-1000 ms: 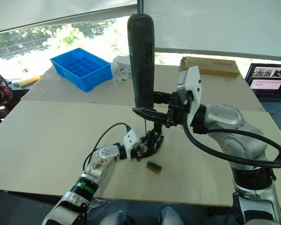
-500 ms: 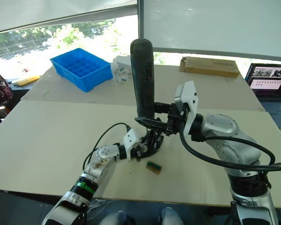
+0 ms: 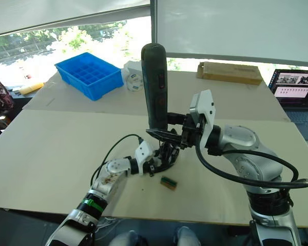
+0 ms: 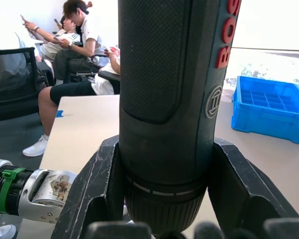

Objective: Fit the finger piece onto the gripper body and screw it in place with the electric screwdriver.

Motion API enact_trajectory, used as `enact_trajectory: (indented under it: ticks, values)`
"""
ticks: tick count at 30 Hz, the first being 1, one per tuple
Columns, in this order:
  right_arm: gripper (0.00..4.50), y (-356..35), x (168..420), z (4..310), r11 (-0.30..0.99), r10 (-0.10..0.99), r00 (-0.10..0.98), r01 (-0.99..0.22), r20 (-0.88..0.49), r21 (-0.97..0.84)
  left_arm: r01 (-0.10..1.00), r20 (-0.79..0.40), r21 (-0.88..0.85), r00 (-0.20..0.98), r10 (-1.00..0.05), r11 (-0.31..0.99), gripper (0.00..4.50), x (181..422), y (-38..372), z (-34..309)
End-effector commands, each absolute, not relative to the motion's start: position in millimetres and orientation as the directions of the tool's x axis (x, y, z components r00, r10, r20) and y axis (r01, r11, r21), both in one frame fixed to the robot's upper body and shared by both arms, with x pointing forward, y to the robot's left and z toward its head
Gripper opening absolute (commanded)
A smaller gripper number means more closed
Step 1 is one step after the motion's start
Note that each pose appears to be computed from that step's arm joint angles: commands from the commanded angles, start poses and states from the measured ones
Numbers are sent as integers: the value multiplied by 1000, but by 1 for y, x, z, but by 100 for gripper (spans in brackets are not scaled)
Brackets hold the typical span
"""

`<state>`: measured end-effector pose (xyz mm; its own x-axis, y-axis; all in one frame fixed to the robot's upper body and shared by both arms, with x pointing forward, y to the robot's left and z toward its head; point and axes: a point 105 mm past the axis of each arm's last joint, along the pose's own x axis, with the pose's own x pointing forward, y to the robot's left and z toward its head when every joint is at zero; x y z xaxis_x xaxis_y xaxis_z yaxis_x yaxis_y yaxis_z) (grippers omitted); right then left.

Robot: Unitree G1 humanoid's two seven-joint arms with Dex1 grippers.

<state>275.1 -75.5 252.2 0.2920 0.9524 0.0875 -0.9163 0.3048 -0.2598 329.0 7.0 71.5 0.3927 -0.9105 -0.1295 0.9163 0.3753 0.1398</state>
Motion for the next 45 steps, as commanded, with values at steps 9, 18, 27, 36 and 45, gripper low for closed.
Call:
enact_trajectory:
  ticks: [9, 18, 27, 36, 45]
  values:
    - [192, -72, 268, 273, 298, 954, 262, -891, 147, -342, 938, -182, 84, 346, -920, 336, 230, 318, 2, 54]
    - [192, -73, 271, 268, 307, 951, 278, -892, 133, -333, 938, -186, 79, 348, -919, 339, 230, 318, 2, 53]
    - [192, -73, 271, 266, 308, 951, 279, -894, 132, -325, 937, -188, 76, 348, -918, 340, 230, 317, 3, 53]
    - [192, -72, 271, 264, 308, 951, 279, -896, 134, -319, 937, -189, 74, 349, -918, 341, 230, 316, 3, 52]
    - [192, -72, 271, 260, 311, 950, 285, -899, 128, -310, 937, -190, 73, 349, -917, 342, 230, 317, 3, 51]
